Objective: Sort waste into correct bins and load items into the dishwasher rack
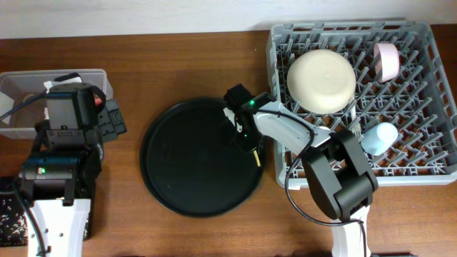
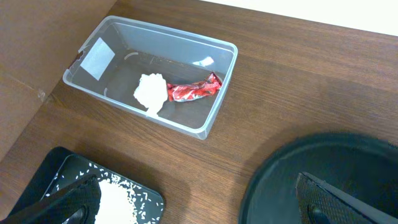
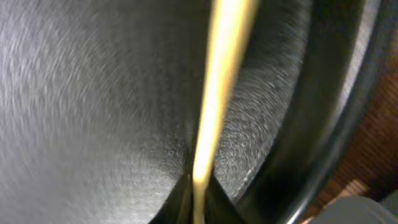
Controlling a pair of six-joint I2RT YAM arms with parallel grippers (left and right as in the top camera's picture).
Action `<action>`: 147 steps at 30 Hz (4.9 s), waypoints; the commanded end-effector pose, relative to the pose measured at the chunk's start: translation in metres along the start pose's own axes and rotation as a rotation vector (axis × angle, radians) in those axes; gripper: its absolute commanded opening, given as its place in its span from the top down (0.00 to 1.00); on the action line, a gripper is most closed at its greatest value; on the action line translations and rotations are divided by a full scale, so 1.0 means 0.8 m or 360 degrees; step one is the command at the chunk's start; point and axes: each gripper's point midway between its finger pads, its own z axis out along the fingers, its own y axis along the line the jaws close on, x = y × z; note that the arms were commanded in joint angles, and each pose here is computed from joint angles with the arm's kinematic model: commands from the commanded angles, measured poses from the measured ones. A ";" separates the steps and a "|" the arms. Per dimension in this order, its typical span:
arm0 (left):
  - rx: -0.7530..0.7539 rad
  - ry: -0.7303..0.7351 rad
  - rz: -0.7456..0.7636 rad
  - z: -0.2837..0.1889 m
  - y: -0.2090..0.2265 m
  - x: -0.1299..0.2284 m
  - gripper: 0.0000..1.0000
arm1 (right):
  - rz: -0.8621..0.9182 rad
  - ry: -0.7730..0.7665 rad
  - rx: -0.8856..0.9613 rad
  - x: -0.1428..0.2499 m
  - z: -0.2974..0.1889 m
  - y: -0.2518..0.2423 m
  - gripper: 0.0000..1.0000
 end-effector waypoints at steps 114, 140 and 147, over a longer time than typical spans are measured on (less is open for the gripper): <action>-0.0024 -0.0016 -0.0024 -0.003 0.005 -0.002 0.01 | 0.0703 -0.1255 0.0250 0.148 -0.514 -0.225 0.02; -0.0024 -0.0016 -0.0024 -0.003 0.005 -0.002 0.01 | 0.0045 -0.2493 0.0718 0.340 -0.507 0.021 0.02; -0.0024 -0.0016 -0.0024 -0.003 0.005 -0.002 0.01 | -0.0062 -0.2709 0.0726 0.252 -0.433 -0.027 0.02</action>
